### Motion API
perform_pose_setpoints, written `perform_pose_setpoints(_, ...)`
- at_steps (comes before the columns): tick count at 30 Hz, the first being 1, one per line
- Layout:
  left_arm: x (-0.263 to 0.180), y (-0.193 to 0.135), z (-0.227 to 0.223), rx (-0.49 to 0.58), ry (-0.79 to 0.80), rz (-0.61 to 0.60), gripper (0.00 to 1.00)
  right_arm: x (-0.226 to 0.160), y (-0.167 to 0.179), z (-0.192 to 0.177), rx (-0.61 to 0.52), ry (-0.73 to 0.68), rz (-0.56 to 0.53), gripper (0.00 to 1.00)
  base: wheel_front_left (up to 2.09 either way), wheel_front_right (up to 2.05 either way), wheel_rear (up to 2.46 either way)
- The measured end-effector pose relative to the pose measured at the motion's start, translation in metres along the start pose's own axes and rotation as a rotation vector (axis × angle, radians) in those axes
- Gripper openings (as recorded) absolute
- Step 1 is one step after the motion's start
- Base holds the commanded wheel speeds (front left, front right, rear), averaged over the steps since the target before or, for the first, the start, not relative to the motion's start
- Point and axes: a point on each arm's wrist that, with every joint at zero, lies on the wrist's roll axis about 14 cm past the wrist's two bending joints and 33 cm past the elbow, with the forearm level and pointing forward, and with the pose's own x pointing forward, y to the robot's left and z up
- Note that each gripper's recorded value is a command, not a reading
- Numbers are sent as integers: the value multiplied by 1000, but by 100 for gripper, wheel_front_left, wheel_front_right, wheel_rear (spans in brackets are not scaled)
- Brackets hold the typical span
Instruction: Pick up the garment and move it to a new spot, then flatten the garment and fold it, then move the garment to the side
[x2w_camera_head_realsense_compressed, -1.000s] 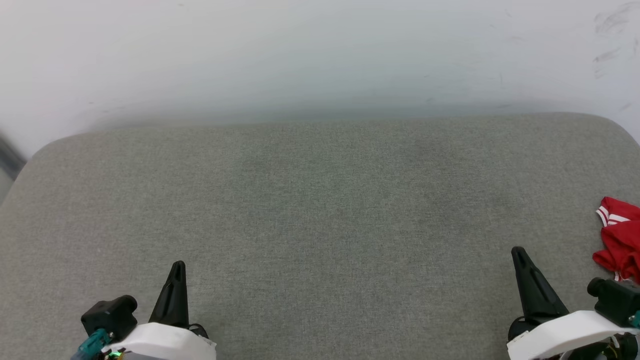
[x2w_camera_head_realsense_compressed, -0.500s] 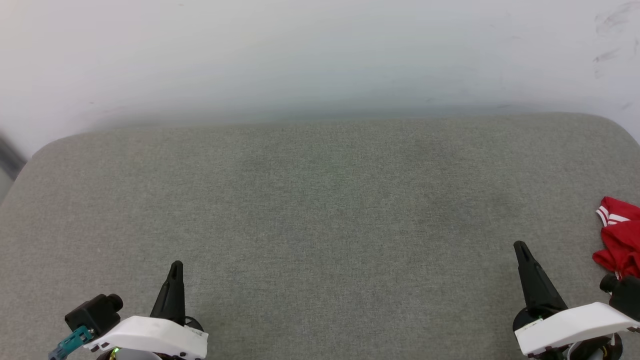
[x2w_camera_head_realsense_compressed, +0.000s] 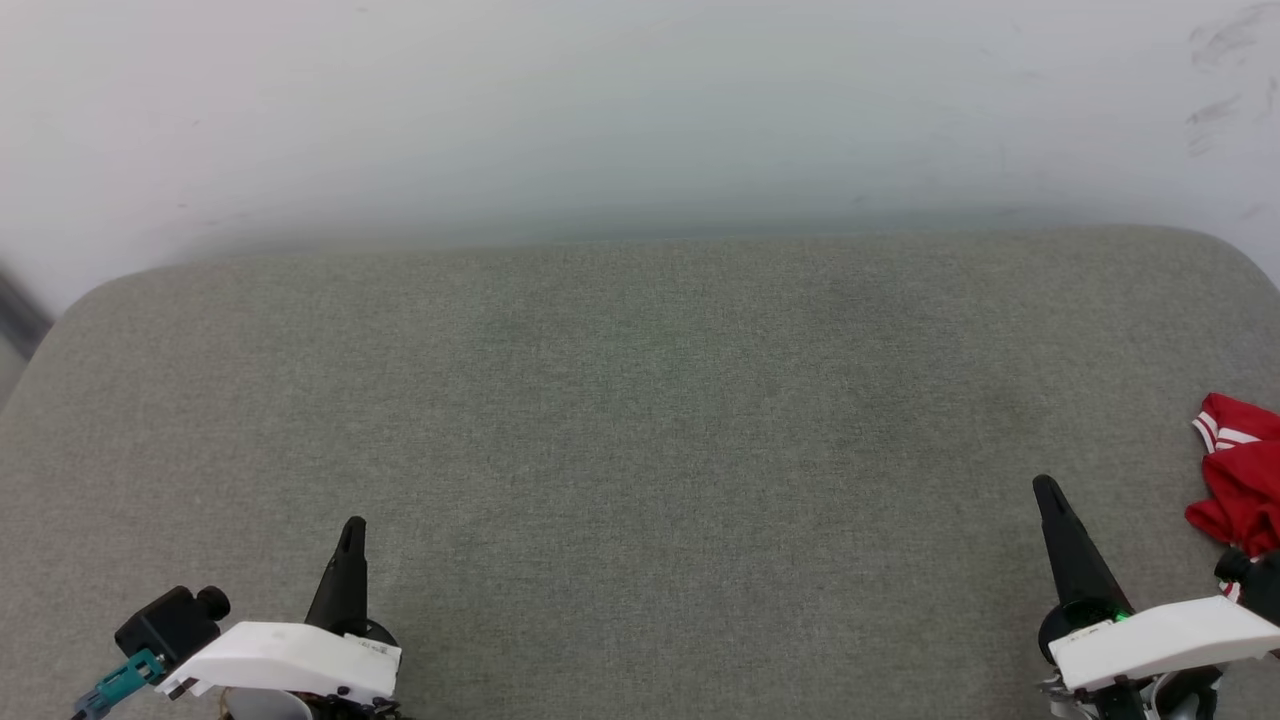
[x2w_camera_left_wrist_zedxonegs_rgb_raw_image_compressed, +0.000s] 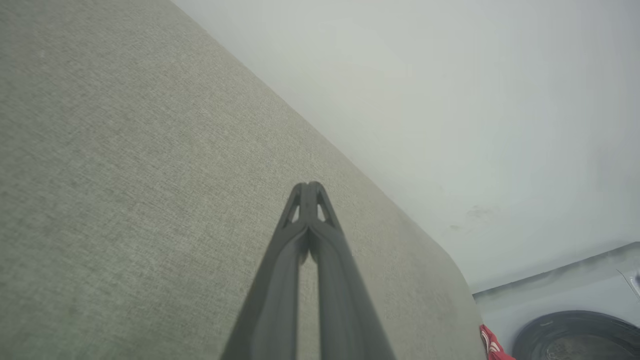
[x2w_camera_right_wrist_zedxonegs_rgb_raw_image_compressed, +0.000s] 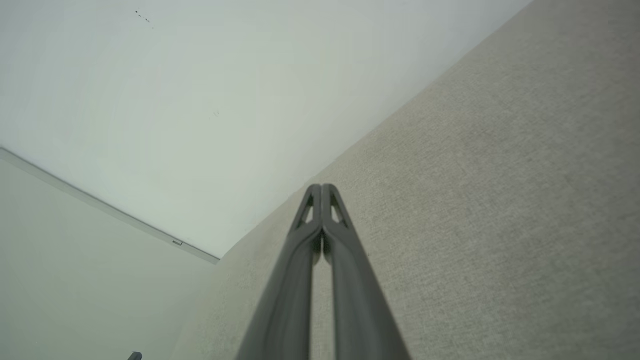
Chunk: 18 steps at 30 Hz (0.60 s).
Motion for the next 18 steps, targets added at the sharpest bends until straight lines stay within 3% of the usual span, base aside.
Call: perform_pose_setpoints(18, 6, 0, 1, -217, 12, 2, 0, 5, -7, 2, 213, -11, -15, 0, 0, 0, 0)
